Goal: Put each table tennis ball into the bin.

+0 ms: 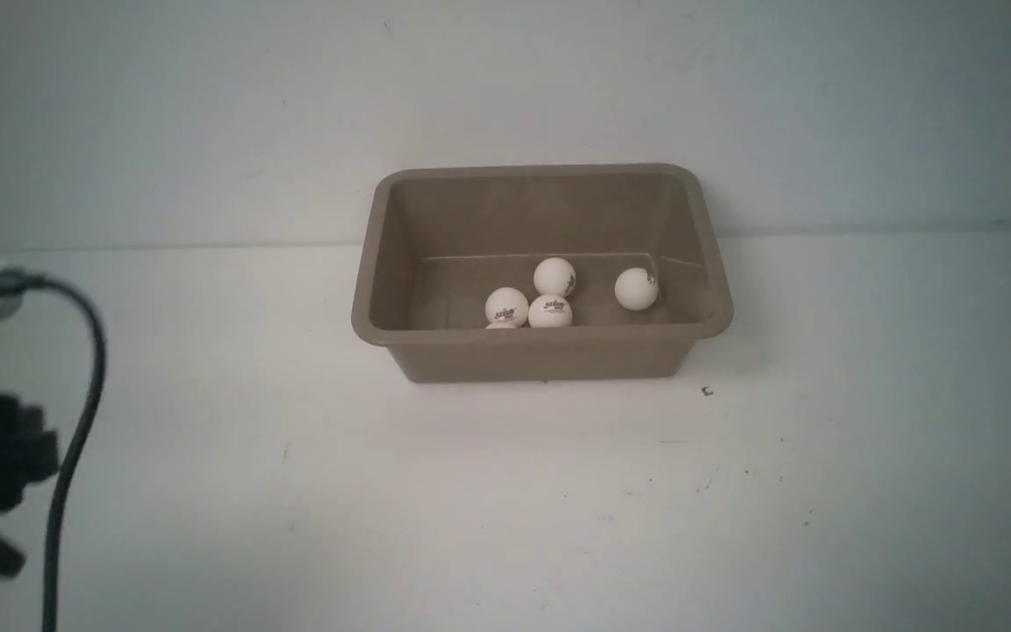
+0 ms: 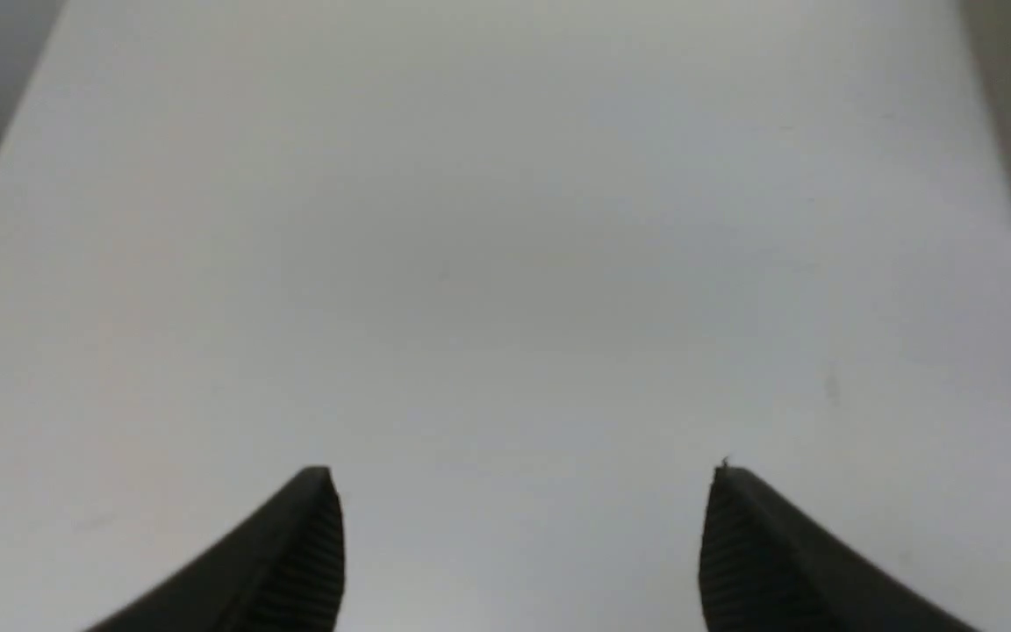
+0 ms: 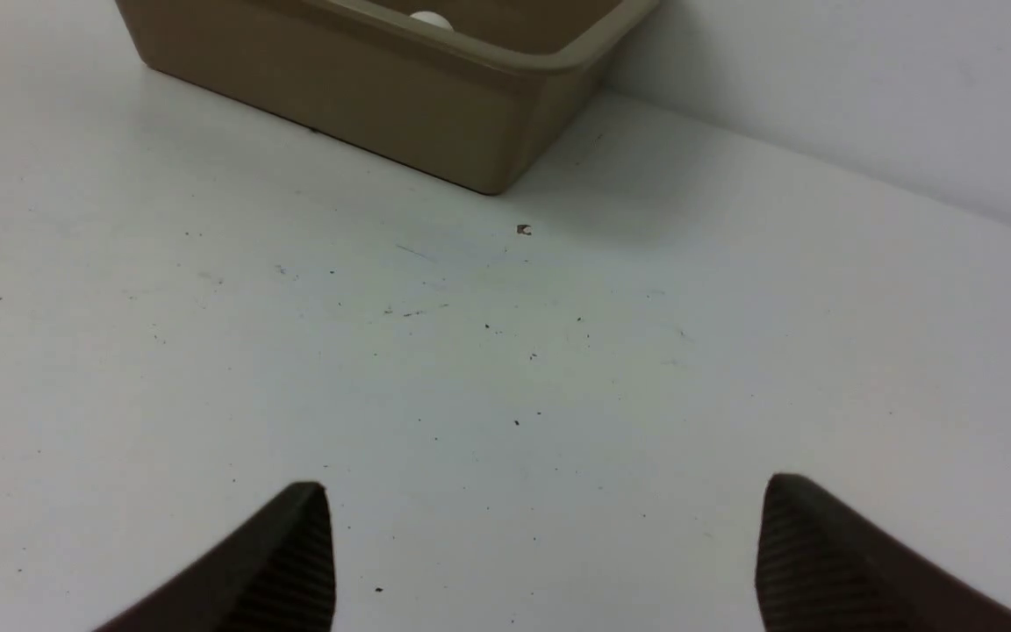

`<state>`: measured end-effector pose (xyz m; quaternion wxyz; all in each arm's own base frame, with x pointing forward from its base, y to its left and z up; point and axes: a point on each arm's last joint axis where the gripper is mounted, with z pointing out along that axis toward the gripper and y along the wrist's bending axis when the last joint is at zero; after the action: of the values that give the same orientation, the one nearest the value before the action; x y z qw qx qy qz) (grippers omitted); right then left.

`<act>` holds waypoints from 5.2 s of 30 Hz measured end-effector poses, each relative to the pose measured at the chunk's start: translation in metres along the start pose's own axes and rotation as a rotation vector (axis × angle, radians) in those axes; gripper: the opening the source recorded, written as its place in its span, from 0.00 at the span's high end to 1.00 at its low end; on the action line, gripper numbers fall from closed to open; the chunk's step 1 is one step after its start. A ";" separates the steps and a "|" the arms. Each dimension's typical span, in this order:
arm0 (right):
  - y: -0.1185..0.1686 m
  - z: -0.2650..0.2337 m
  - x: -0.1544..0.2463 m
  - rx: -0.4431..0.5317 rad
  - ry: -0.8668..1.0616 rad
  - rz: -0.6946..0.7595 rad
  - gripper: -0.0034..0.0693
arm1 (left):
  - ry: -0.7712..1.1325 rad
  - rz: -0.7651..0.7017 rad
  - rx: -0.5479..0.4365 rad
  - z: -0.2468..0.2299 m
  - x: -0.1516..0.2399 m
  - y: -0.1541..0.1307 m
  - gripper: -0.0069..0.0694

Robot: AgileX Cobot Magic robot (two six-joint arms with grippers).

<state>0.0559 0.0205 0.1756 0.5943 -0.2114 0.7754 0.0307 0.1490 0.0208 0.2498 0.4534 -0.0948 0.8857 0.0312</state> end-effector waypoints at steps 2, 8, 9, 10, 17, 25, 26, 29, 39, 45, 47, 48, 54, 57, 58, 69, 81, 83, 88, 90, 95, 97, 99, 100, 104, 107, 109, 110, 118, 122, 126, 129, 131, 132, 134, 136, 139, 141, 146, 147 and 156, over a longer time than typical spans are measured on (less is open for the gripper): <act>0.000 0.000 0.000 0.000 0.000 0.000 0.14 | -0.034 -0.024 -0.025 -0.005 0.017 0.007 0.27; 0.000 0.000 0.000 0.000 0.000 0.000 0.14 | -0.179 -0.065 -0.068 -0.022 0.082 0.016 0.27; 0.000 0.000 0.000 0.000 0.000 0.000 0.14 | -0.199 -0.067 -0.067 -0.024 0.088 0.016 0.27; 0.000 0.000 0.000 0.000 0.000 0.000 0.14 | -0.217 -0.070 -0.066 -0.025 0.093 0.016 0.27; 0.000 0.000 0.000 0.000 0.000 0.000 0.14 | -0.241 -0.077 -0.075 -0.030 0.117 0.017 0.27; 0.000 0.000 0.000 0.000 0.000 0.000 0.14 | -0.314 -0.079 -0.070 -0.033 0.122 0.017 0.27; 0.000 0.000 0.000 0.000 0.000 0.000 0.14 | -0.314 -0.079 -0.070 -0.033 0.122 0.017 0.27; 0.000 0.000 0.000 0.000 0.000 0.000 0.14 | -0.314 -0.079 -0.070 -0.033 0.122 0.017 0.27; 0.000 0.000 0.000 0.000 0.000 0.000 0.14 | -0.315 -0.078 -0.070 -0.033 0.122 0.017 0.27; 0.000 0.000 0.000 0.000 0.000 0.000 0.14 | -0.321 -0.080 -0.067 -0.033 0.121 0.017 0.27; 0.000 0.000 0.000 0.000 0.000 0.000 0.14 | -0.321 -0.074 -0.068 -0.033 0.121 0.017 0.27; 0.000 0.000 0.000 0.000 0.000 0.000 0.14 | -0.320 -0.051 -0.072 -0.033 0.121 0.017 0.27; 0.000 0.000 0.000 0.000 0.000 0.000 0.14 | -0.315 0.072 -0.090 -0.033 0.121 0.017 0.27; 0.000 0.000 0.000 0.000 0.000 0.000 0.14 | -0.314 0.081 -0.085 -0.033 0.121 0.016 0.27; 0.000 0.000 0.000 0.000 0.000 0.000 0.14 | -0.314 0.072 -0.078 -0.033 0.121 0.016 0.27; 0.000 0.000 0.000 0.000 0.000 0.000 0.14 | -0.312 0.086 -0.033 -0.033 0.122 0.012 0.27; 0.000 0.000 0.000 0.000 0.000 0.000 0.14 | -0.313 0.096 0.003 -0.033 0.122 0.009 0.27; 0.000 0.000 0.000 0.000 0.000 0.000 0.14 | -0.313 0.096 0.003 -0.033 0.122 0.009 0.27; 0.000 0.000 0.000 0.000 0.000 0.000 0.14 | -0.313 0.096 0.003 -0.033 0.122 0.009 0.27; 0.000 0.000 0.000 0.000 0.000 0.000 0.14 | -0.313 0.096 0.003 -0.033 0.122 0.009 0.27; 0.000 0.000 0.000 0.000 0.000 0.000 0.14 | -0.313 0.096 0.003 -0.033 0.122 0.009 0.27; 0.000 0.000 0.000 0.000 0.000 0.000 0.14 | -0.313 0.096 0.003 -0.033 0.122 0.009 0.27; 0.000 0.000 0.000 0.000 0.000 0.000 0.14 | -0.313 0.096 0.003 -0.033 0.122 0.009 0.27; 0.000 0.000 0.000 0.000 0.000 0.000 0.14 | -0.313 0.096 0.003 -0.033 0.122 0.009 0.27; -0.001 0.000 0.000 0.016 0.003 0.005 0.14 | -0.313 0.096 0.003 -0.033 0.122 0.009 0.27; -0.005 0.000 0.001 0.083 0.018 0.026 0.14 | -0.313 0.094 0.005 -0.033 0.122 0.009 0.27; -0.009 0.000 0.002 0.144 0.031 0.046 0.14 | -0.313 0.094 0.004 -0.033 0.122 0.009 0.27; -0.011 -0.001 0.003 0.178 0.039 0.058 0.14 | -0.313 0.094 0.005 -0.033 0.122 0.009 0.27; -0.014 -0.007 0.001 0.270 -0.026 0.106 0.14 | -0.313 0.093 0.005 -0.033 0.122 0.009 0.27; -0.014 -0.007 0.000 0.270 -0.045 0.208 0.14 | -0.313 0.093 0.005 -0.033 0.122 0.009 0.27; -0.014 -0.007 0.000 0.269 -0.050 0.248 0.14 | -0.313 0.093 0.005 -0.033 0.122 0.009 0.27; -0.014 -0.007 0.000 0.269 -0.051 0.251 0.14 | -0.313 0.093 0.005 -0.033 0.122 0.009 0.27; -0.014 -0.007 0.000 0.269 -0.053 0.260 0.14 | -0.313 0.093 0.005 -0.033 0.122 0.009 0.27; -0.014 -0.007 0.000 0.269 -0.053 0.265 0.14 | -0.313 0.093 0.005 -0.033 0.122 0.009 0.27; -0.014 -0.007 0.000 0.269 -0.055 0.270 0.14 | -0.313 0.093 0.005 -0.033 0.122 0.009 0.27; -0.014 -0.007 0.000 0.269 -0.057 0.286 0.14 | -0.313 0.093 0.005 -0.033 0.122 0.009 0.27; -0.014 -0.007 0.000 0.268 -0.061 0.312 0.14 | -0.313 0.093 0.005 -0.033 0.122 0.009 0.27; -0.014 -0.007 0.000 0.268 -0.061 0.315 0.14 | -0.313 0.093 0.005 -0.033 0.122 0.009 0.27; -0.015 -0.008 0.001 0.287 -0.054 0.302 0.14 | -0.313 0.093 0.005 -0.033 0.122 0.009 0.27; -0.016 -0.008 0.001 0.304 -0.052 0.305 0.14 | -0.313 0.093 0.005 -0.033 0.122 0.009 0.27; -0.018 -0.008 0.002 0.330 -0.040 0.262 0.14 | -0.313 0.093 0.005 -0.033 0.122 0.009 0.27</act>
<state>0.0545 0.0016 0.1800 0.6270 -0.0079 0.7788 -0.0155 0.0515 0.0083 0.1703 0.5840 -0.0467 0.8079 0.0642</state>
